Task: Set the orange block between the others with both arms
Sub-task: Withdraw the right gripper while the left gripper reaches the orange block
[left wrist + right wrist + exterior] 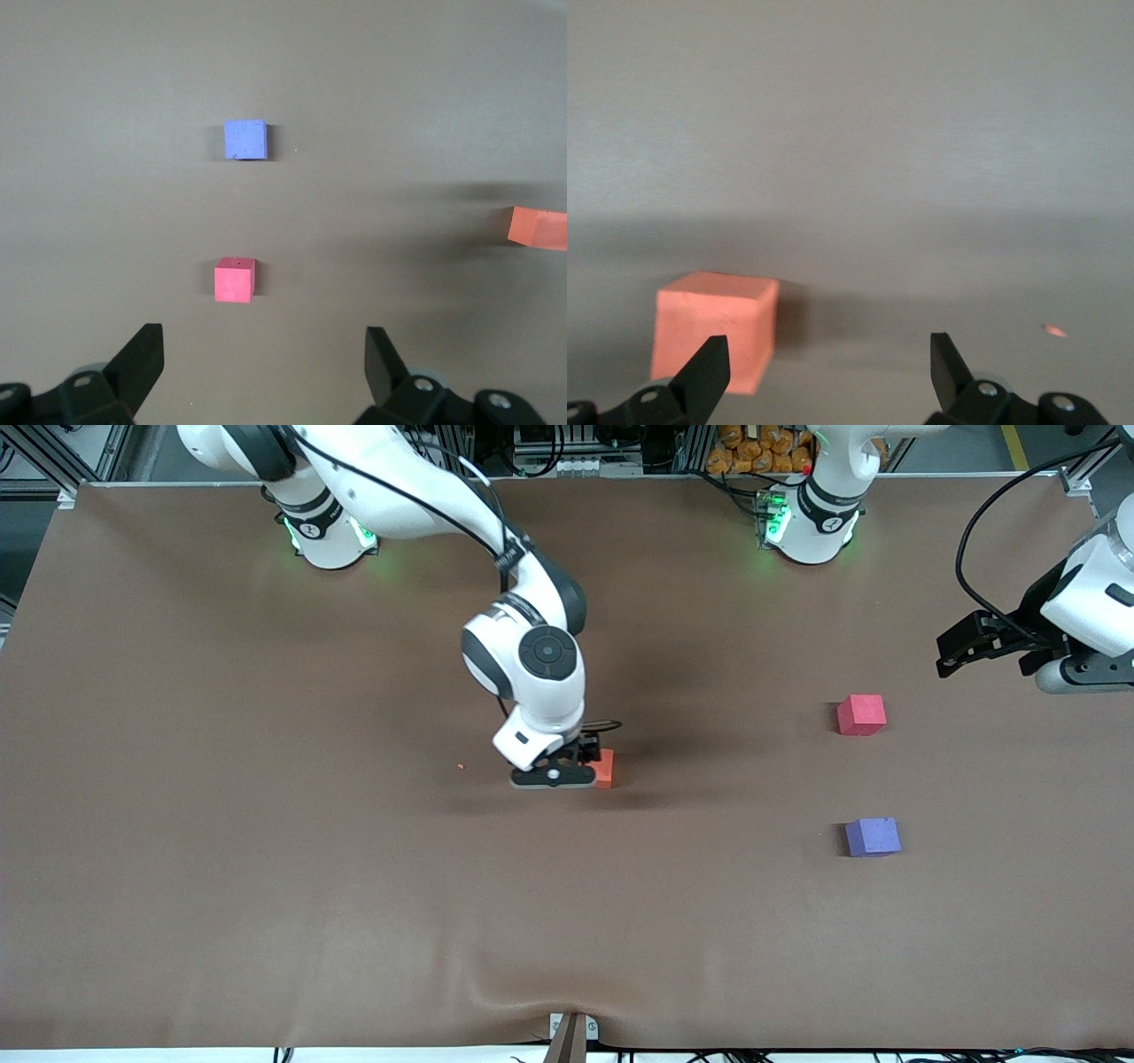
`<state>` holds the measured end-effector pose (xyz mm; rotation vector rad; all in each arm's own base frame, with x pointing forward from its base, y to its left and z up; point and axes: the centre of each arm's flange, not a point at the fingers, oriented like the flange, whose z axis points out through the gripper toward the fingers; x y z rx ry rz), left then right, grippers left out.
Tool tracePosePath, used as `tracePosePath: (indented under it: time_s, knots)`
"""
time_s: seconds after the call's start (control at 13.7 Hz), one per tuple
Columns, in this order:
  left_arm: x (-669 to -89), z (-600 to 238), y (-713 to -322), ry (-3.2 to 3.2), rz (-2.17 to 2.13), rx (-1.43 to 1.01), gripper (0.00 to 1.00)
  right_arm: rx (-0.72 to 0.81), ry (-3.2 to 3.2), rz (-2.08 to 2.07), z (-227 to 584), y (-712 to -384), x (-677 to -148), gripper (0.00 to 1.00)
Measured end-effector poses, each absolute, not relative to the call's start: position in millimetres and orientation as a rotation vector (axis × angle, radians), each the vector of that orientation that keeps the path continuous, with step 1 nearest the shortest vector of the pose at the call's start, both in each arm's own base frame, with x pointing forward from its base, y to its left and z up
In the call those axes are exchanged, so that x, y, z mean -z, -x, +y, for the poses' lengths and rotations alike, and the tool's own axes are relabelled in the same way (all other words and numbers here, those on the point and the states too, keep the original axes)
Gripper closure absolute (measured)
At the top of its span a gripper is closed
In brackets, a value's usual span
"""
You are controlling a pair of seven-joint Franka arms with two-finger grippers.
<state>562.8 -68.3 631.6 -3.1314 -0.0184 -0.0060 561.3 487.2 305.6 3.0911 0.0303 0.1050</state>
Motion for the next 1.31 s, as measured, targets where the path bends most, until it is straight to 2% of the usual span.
tracePosePath:
  time_s: [0.29, 0.58, 1.02, 1.16, 1.31]
  knots:
    - [-627.3, -80.3, -564.5, 3.132, 0.015, 0.003, 0.0, -0.011, -3.044, 0.107, 421.7, -591.8, -356.9, 0.0]
    - [-614.8, -110.5, -568.3, 3.133, 0.054, -0.009, 0.0, 0.153, -2.993, 0.208, 333.3, -621.3, -388.9, 0.0]
    - [-565.1, -232.1, -565.3, 3.133, -0.101, -0.046, 0.0, 0.598, -2.9, 0.31, 195.6, -636.9, -380.4, 0.0]
    - [-542.7, -274.7, -565.5, 3.138, -0.117, -0.045, 0.0, 0.675, -2.91, 0.337, 148.7, -642.0, -382.3, 0.0]
    - [-510.9, -320.5, -565.6, 3.138, -0.114, -0.066, 0.0, 0.68, -2.937, 0.317, 112.0, -641.9, -394.0, 0.0]
